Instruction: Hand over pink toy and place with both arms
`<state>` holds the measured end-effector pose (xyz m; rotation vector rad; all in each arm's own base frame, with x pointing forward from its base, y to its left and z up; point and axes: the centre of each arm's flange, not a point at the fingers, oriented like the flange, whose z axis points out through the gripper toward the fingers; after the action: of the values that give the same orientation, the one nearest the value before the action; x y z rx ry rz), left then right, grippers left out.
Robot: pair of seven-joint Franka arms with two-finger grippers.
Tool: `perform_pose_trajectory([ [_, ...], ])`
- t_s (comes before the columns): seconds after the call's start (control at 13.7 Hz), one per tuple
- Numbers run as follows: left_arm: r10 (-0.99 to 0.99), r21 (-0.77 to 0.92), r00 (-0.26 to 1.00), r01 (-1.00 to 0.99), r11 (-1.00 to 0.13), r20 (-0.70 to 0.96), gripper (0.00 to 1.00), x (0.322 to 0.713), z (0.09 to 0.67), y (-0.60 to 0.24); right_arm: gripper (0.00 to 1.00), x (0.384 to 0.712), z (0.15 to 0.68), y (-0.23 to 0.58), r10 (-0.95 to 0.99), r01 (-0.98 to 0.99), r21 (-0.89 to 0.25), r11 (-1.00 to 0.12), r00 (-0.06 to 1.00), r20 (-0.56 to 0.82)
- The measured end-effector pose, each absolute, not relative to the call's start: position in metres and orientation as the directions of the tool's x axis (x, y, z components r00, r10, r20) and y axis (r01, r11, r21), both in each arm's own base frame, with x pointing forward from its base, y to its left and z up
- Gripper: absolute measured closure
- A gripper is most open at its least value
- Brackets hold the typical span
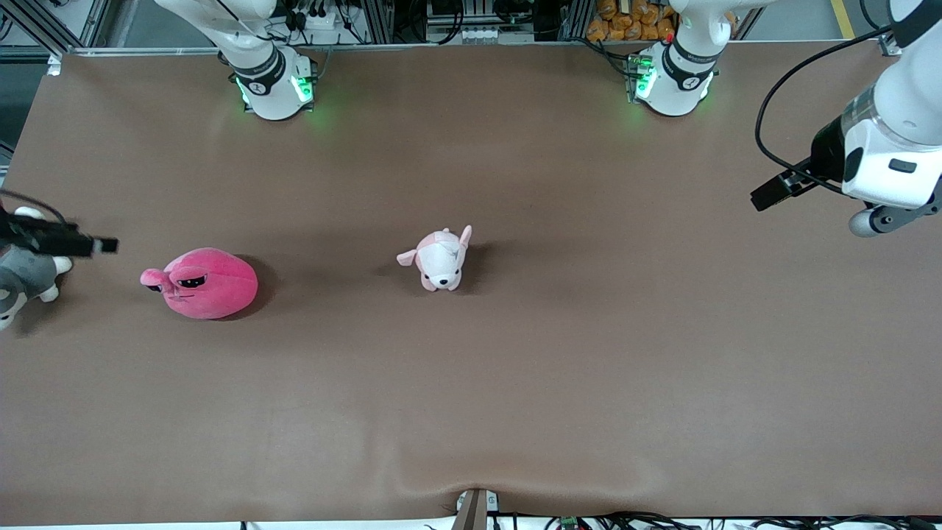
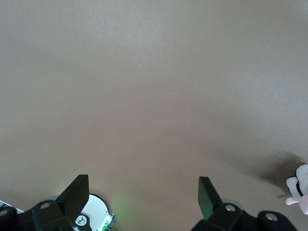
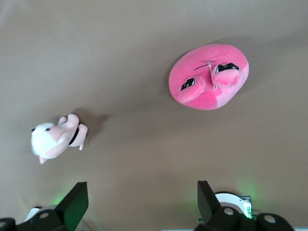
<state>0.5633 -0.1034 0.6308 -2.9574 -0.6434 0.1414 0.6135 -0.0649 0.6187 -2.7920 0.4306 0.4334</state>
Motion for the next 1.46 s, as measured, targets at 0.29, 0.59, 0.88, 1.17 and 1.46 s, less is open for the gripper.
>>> perform_pose_trajectory([
  [0.29, 0.402, -0.127, 0.913, 0.392, -0.911, -0.067, 0.0, 0.564, 0.633, -0.094, 0.0, 0.552, 0.701, -0.029, -0.216, -0.247, -0.097, -0.964, 0.943, -0.251],
  [0.59, 0.38, -0.125, 0.922, 0.37, -0.92, -0.069, 0.0, 0.564, 0.633, -0.091, 0.0, 0.524, 0.715, -0.024, -0.131, -0.141, -0.037, -0.989, 0.971, -0.199],
  [0.88, 0.277, -0.133, 0.958, 0.266, -0.955, -0.072, 0.0, 0.556, 0.644, -0.047, 0.0, 0.488, 0.702, -0.03, -0.067, -0.069, -0.025, -0.997, 0.994, -0.091],
  [1.17, 0.252, -0.146, 0.965, 0.241, -0.96, -0.066, 0.0, 0.515, 0.658, -0.025, 0.0, 0.46, 0.707, -0.033, 0.057, 0.058, 0.009, -0.998, 0.998, -0.022],
  [1.46, 0.209, -0.099, 0.976, 0.203, -0.974, -0.056, 0.0, 0.475, 0.66, -0.02, 0.0, 0.484, 0.707, -0.036, 0.069, 0.07, 0.021, -0.997, 0.998, -0.008],
])
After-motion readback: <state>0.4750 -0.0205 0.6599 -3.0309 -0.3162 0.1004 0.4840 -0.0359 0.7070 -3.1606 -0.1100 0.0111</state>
